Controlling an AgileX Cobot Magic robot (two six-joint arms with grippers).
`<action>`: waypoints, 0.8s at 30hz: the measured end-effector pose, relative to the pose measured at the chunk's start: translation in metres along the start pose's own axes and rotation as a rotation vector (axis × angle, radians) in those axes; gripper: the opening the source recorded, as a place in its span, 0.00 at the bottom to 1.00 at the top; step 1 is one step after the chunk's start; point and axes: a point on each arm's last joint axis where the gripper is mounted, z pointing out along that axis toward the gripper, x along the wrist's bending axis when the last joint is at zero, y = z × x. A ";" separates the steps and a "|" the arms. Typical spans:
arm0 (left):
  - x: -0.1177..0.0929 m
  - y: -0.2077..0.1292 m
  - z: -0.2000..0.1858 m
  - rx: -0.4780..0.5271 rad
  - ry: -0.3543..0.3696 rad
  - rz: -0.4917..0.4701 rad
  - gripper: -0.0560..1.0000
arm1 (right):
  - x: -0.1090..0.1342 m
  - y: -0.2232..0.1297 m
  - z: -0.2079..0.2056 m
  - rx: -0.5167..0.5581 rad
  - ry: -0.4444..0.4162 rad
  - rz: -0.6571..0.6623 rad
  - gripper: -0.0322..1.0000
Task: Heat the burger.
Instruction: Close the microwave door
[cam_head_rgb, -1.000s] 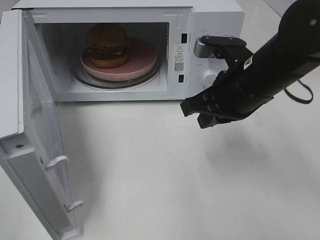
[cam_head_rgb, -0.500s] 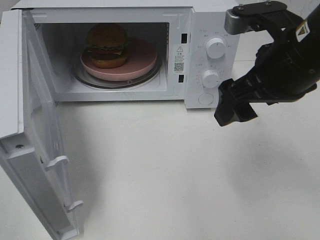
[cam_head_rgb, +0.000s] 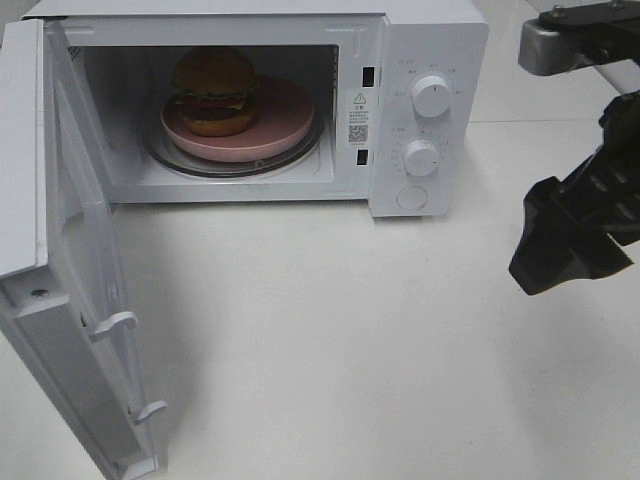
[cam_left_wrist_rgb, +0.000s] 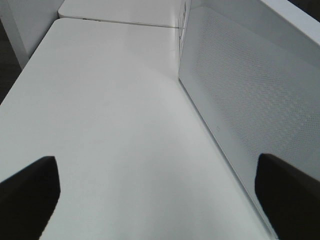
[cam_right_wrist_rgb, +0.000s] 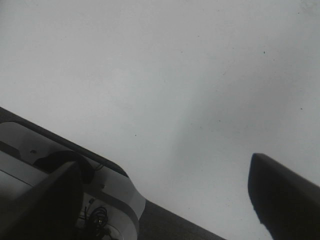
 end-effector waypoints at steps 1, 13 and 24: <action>0.000 0.000 0.000 0.000 0.000 0.000 0.98 | 0.000 0.000 0.000 0.000 0.000 0.000 0.88; 0.000 0.000 0.000 0.000 0.000 0.000 0.98 | 0.000 -0.052 -0.019 -0.066 0.002 0.006 0.80; 0.000 0.000 0.000 0.000 0.000 0.000 0.98 | -0.004 -0.103 -0.025 -0.167 0.009 0.079 0.77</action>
